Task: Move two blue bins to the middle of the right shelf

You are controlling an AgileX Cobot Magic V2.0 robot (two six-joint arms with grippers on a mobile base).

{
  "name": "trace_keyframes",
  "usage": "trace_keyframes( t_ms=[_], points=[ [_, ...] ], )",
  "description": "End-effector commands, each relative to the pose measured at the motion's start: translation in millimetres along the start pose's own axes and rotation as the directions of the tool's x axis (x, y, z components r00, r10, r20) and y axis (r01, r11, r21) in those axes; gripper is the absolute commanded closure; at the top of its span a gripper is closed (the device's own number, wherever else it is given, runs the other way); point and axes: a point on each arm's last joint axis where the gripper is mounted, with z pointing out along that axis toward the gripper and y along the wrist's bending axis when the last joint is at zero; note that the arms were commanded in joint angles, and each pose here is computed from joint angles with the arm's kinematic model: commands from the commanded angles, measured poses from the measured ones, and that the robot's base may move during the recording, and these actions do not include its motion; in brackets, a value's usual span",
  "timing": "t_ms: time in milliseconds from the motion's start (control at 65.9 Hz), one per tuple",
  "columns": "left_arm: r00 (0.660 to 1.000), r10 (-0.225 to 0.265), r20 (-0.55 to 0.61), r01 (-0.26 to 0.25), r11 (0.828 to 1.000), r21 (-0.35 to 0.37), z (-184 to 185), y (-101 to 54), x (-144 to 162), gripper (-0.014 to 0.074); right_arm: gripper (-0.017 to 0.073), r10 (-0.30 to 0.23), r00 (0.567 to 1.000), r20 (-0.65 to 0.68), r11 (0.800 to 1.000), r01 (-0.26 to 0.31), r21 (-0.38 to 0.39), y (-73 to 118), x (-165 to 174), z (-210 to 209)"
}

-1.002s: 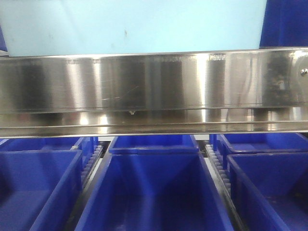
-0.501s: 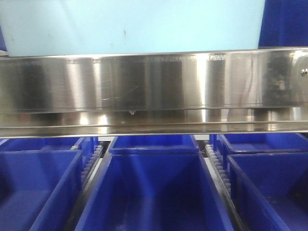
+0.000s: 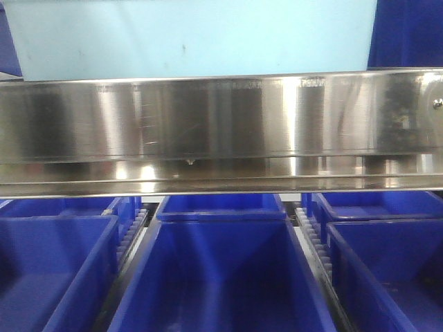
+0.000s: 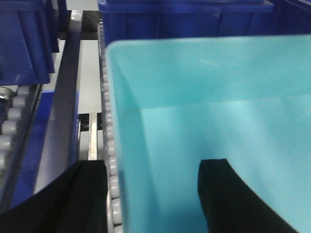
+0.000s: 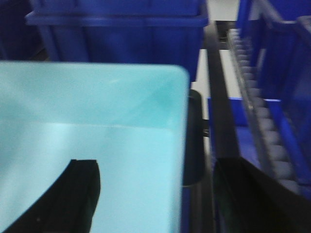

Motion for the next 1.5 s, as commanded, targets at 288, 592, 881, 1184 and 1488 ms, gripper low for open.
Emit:
trace_keyframes(
  t_ms=[288,592,881,1184,1488],
  points=[
    [0.912,-0.174,-0.373,0.127,0.981,-0.146,-20.0,11.0,-20.2,0.0264,0.0179,0.107,0.913,-0.393,0.993,-0.079,0.087,-5.6,8.1,-31.4],
    [0.820,-0.159,-0.550,0.111,0.987,-0.120,9.0,3.8,-2.6,0.0267,0.0179,0.067,0.836,-0.545,0.994,-0.105,-0.039,8.2,24.2,-17.0],
    [0.818,-0.151,-0.556,0.091,0.987,-0.134,11.1,5.8,0.3,0.0267,0.0179,0.083,0.811,-0.578,0.991,-0.126,-0.034,3.7,28.5,-3.3],
    [0.784,-0.154,-0.602,0.086,0.986,-0.141,19.0,5.9,15.2,0.0298,0.0179,0.065,0.788,-0.612,0.994,-0.108,-0.034,3.3,40.1,1.3],
    [0.772,-0.159,-0.616,0.094,0.986,-0.137,20.5,5.0,19.5,0.0299,0.0179,0.064,0.785,-0.616,0.994,-0.107,-0.033,3.2,41.5,1.8]
  ],
)
